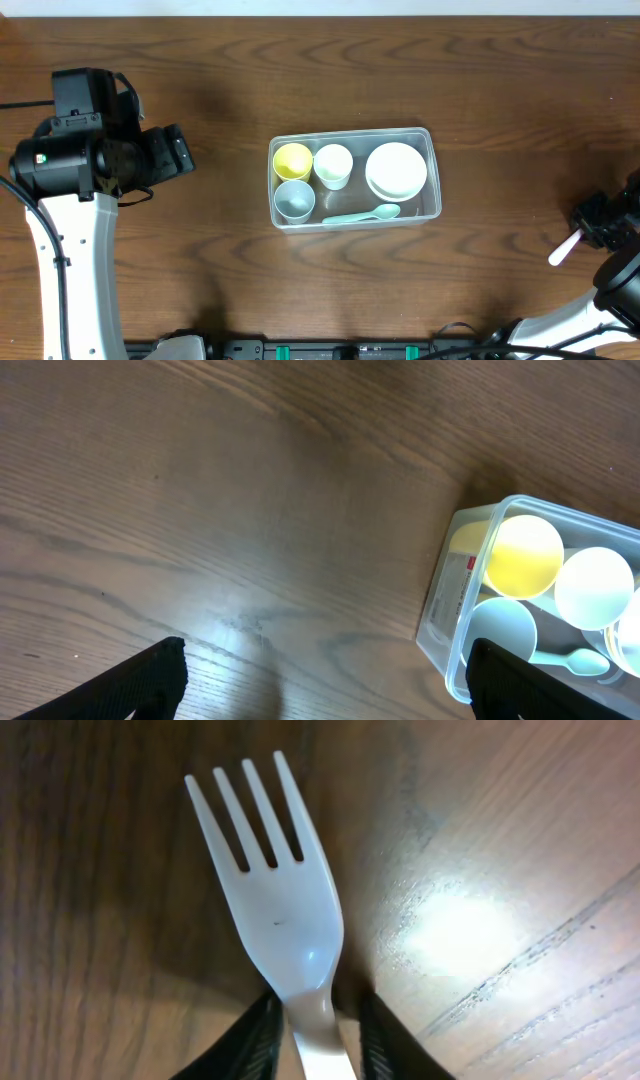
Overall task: Pack container
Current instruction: 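Carry the white fork into the container beside the spoon and release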
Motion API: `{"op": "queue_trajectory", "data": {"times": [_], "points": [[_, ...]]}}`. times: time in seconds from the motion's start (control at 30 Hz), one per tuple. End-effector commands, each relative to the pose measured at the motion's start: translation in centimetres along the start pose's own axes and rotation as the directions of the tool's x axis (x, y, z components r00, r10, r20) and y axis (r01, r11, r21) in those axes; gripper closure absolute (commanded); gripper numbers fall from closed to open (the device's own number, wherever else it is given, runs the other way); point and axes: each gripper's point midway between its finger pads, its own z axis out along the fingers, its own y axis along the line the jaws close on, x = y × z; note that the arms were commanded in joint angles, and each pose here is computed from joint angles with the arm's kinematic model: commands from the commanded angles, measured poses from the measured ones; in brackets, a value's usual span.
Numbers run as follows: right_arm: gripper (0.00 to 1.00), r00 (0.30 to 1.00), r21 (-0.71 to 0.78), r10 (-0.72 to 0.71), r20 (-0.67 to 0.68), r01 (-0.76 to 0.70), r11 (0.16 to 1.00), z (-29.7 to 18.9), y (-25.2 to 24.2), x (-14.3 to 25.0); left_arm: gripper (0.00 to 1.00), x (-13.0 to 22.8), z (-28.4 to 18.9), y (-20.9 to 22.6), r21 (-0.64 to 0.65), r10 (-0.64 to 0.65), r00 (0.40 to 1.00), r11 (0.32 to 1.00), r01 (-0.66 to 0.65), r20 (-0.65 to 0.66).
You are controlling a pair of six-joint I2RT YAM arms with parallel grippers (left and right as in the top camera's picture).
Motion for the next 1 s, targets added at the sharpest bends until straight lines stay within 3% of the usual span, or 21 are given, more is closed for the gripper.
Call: {"op": "queue_trajectory", "data": {"times": [0.0, 0.2, 0.27, 0.57, 0.73, 0.83, 0.97], "points": [[0.78, 0.999, 0.011, 0.009, -0.045, -0.008, 1.0, 1.2, -0.4, 1.2, 0.11, 0.1, 0.2, 0.2, -0.006, -0.015, 1.0, 1.0, 0.015, -0.011], [0.9, 0.999, -0.003, 0.008, -0.05, -0.008, 1.0, 1.2, -0.2, 1.3, 0.11, 0.1, 0.2, 0.2, -0.006, -0.015, 1.0, 1.0, 0.015, -0.012], [0.99, 0.999, -0.002, 0.008, -0.051, -0.008, 1.0, 1.2, -0.2, 1.4, 0.11, 0.1, 0.2, 0.2, -0.006, -0.015, 1.0, 1.0, 0.015, -0.012], [0.99, 0.998, -0.075, -0.046, -0.042, 0.042, 0.996, -0.4, 1.8, 1.0, 0.11, 0.1, 0.2, 0.2, -0.006, -0.015, 1.0, 1.0, 0.015, -0.012], [0.99, 0.981, -0.14, -0.182, 0.069, 0.19, 0.972, -4.7, 5.7, 0.4, 0.11, 0.1, 0.2, 0.2, -0.006, -0.015, 1.0, 1.0, 0.015, -0.012], [0.99, 0.93, -0.187, -0.316, 0.189, 0.35, 0.918, -8.7, 9.2, 0.7, 0.11, 0.1, 0.2, 0.2, -0.006, -0.015, 1.0, 1.0, 0.015, -0.012], [0.99, 0.747, -0.214, -0.53, 0.401, 0.639, 0.739, -15.7, 15.0, 3.5, 0.11, 0.1, 0.2, 0.2, -0.006, -0.015, 1.0, 1.0, 0.015, -0.012]]}}
